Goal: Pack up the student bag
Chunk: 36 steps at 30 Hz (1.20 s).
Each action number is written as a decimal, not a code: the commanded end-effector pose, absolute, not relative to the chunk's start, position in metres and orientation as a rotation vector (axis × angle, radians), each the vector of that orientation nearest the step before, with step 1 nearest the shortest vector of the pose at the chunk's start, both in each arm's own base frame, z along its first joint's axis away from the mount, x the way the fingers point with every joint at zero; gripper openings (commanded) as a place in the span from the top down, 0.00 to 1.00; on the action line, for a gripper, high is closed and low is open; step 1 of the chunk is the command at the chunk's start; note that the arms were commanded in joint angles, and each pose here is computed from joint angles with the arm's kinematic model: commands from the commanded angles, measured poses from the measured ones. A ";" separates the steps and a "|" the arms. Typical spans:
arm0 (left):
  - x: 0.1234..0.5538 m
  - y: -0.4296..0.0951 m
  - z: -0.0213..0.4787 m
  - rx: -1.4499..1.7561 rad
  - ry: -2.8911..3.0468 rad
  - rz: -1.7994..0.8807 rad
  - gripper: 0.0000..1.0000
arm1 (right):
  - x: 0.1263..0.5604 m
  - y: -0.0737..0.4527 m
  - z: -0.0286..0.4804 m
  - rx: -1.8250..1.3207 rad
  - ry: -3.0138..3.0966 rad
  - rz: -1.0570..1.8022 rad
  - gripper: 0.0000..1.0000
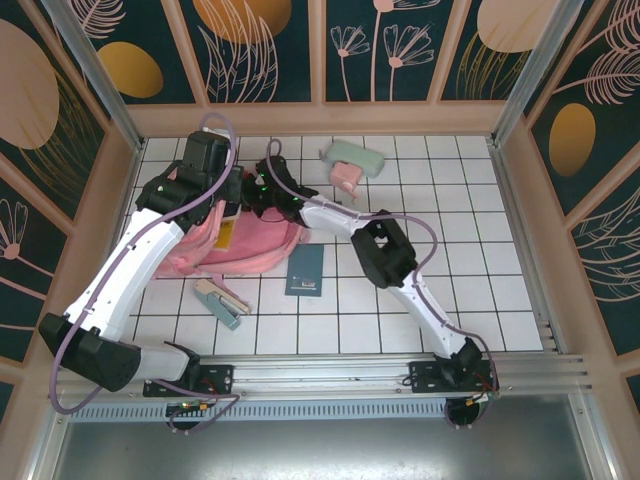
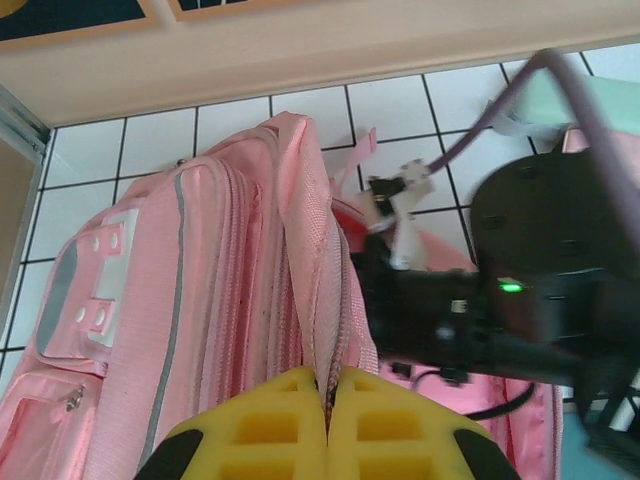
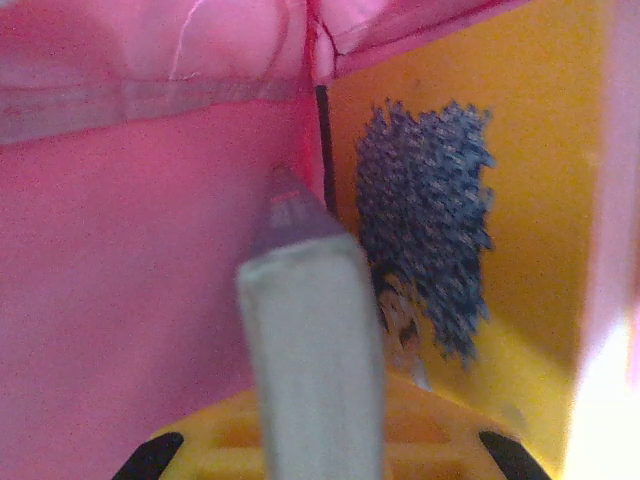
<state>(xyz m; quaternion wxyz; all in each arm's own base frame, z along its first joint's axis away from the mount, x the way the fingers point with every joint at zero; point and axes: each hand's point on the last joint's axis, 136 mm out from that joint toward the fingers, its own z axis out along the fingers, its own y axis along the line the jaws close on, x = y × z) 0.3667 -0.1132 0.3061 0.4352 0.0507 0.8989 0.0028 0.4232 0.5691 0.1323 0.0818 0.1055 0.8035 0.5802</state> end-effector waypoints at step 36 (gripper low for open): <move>0.379 -0.104 0.350 -0.036 2.088 -0.068 1.00 | 0.410 0.518 0.195 -0.013 2.313 1.166 0.28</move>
